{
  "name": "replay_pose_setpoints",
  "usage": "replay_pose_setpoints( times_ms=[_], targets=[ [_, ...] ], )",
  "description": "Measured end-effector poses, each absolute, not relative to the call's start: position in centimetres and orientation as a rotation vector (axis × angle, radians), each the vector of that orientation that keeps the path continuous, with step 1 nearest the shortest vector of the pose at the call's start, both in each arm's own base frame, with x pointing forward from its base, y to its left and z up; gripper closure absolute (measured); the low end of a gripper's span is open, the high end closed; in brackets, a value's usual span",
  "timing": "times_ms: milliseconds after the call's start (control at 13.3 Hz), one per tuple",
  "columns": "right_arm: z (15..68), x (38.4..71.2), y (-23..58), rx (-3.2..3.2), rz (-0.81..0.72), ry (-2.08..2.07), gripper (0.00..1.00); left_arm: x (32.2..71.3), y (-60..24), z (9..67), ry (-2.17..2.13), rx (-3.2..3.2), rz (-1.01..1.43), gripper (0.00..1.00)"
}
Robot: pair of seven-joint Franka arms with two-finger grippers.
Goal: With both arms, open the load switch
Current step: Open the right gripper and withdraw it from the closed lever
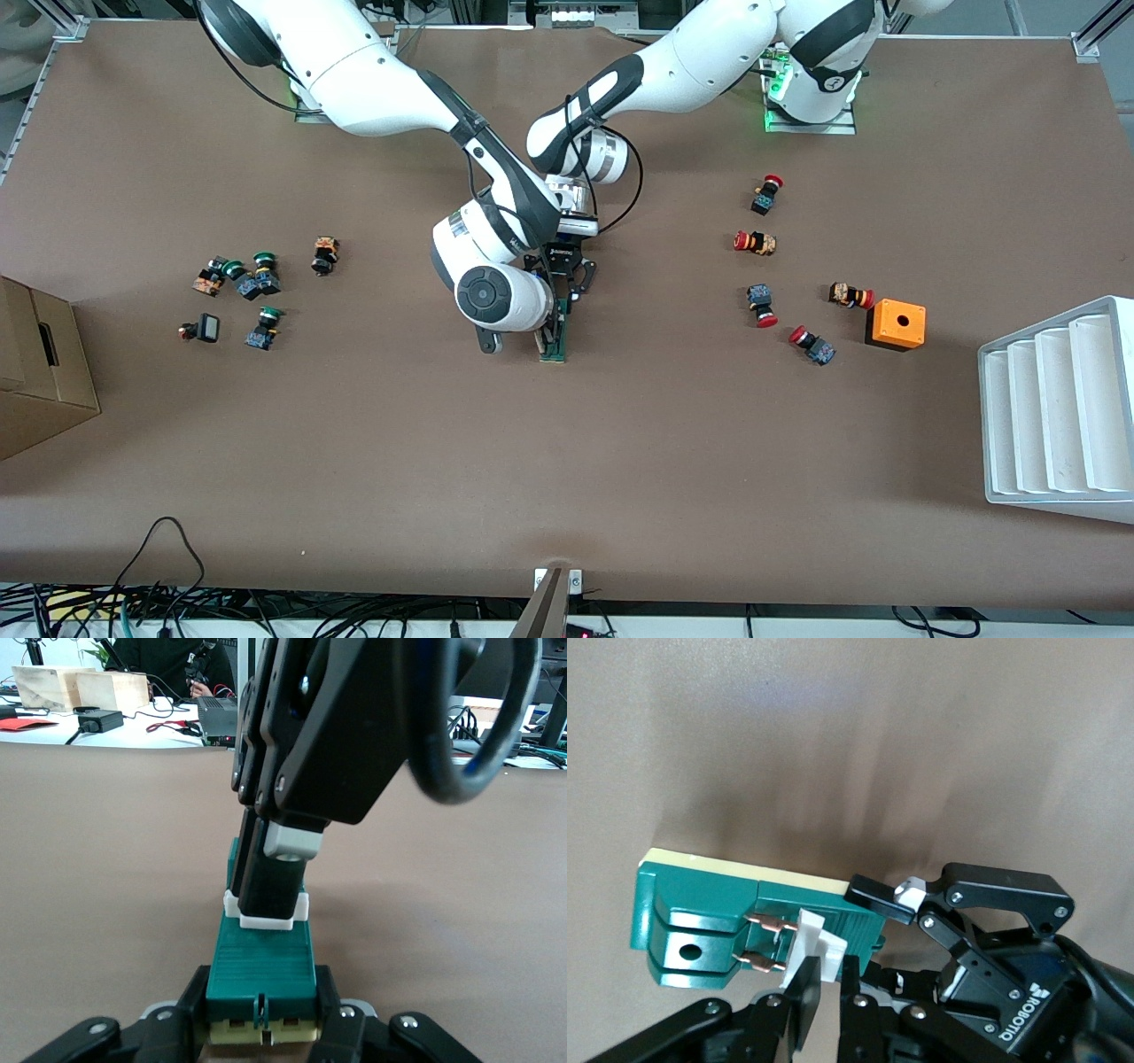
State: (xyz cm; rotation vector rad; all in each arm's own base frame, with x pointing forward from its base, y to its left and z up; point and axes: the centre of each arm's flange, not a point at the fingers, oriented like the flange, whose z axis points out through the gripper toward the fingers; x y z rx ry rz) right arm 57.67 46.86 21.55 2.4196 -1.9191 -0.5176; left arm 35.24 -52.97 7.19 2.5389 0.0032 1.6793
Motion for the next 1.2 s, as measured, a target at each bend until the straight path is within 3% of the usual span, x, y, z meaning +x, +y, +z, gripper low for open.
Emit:
replay_pose_setpoints(
  times_ms=[301, 376, 903, 1204],
  targets=[
    [22.5, 58.1, 46.7, 2.434, -0.504, -1.938, 0.79, 35.2, -53.0, 7.2, 0.003, 2.539, 1.68, 0.5],
    [23.8, 58.7, 46.3, 2.444, -0.495, -1.955, 0.74, 35.2, -53.0, 7.2, 0.004, 2.539, 1.68, 0.5],
    [38.7, 64.2, 33.3, 2.759, -0.48, -1.651, 0.02, 35.2, -53.0, 7.2, 0.005, 2.539, 1.679, 0.5],
    [43.6, 64.0, 23.7, 3.026, -0.402, -1.228, 0.01, 35.2, -53.0, 7.2, 0.005, 2.539, 1.679, 0.5]
  ],
)
